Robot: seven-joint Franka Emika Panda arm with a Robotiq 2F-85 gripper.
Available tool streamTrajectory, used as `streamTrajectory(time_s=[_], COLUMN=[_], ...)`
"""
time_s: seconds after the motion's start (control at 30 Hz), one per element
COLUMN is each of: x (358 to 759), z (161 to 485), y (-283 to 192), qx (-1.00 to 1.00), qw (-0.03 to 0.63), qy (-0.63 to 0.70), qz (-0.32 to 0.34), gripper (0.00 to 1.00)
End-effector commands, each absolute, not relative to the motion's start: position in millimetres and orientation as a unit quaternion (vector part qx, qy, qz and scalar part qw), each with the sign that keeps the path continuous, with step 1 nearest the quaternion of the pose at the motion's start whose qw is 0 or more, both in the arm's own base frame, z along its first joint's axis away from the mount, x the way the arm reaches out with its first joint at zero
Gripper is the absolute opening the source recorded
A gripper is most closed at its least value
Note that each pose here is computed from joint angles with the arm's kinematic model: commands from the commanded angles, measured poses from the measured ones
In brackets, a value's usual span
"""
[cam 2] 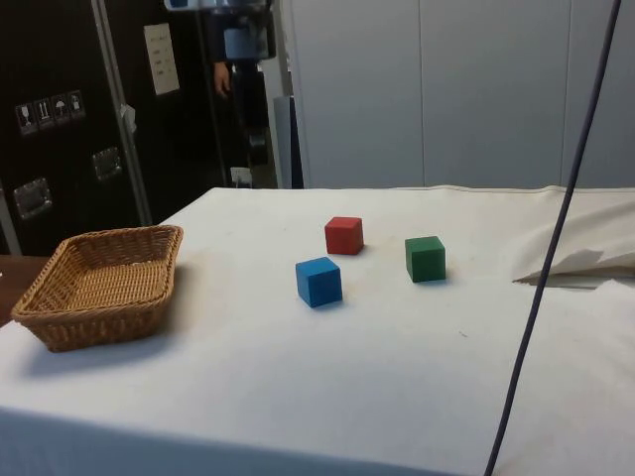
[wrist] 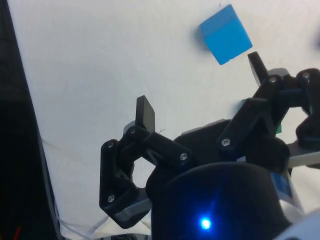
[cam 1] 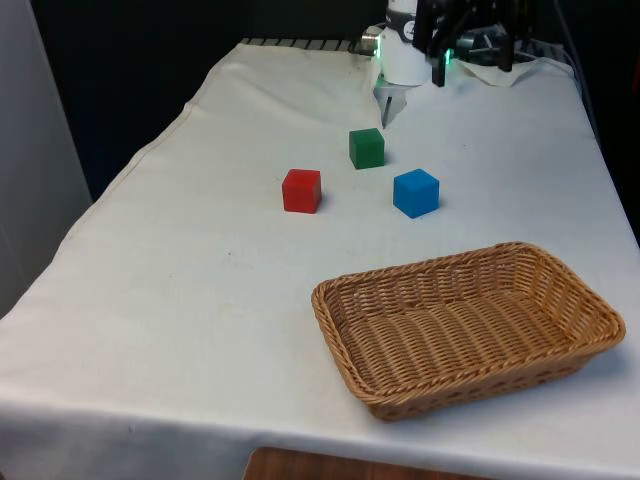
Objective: Pick up the blue cube and place it into the basket.
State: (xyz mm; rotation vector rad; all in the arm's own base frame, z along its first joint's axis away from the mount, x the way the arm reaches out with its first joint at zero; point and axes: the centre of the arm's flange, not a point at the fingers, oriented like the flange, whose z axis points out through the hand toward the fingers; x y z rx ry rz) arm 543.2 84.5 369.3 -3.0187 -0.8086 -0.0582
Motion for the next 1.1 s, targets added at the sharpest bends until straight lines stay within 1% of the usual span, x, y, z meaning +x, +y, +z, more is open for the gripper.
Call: streamTrajectory(time_s=[0.0,0.13,0.17,0.4,0.43,0.5,0.73,0.77,1.03,1.07], x=[543.6,543.1,542.9,534.7,536.8,530.3,517.6,519.7,505.8,506.6], z=[365.2,353.3,354.6,330.4,332.6,322.9,311.2,310.4,294.3,296.7], y=[83.4,79.4,79.4,67.3,69.1,63.0,58.2,58.0,57.2,56.9], qx=[-0.964,-0.960,-0.961,-0.955,-0.955,-0.953,-0.950,-0.951,-0.944,-0.946], qw=[0.009,0.009,0.008,0.009,0.008,0.009,0.006,0.004,0.001,0.001], qy=[-0.265,-0.279,-0.277,-0.297,-0.295,-0.302,-0.310,-0.308,-0.327,-0.324], qz=[-0.022,-0.020,-0.014,-0.021,-0.015,-0.023,-0.030,-0.023,-0.038,-0.032], gripper=[1.00,1.00,1.00,1.00,1.00,1.00,1.00,1.00,1.00,1.00])
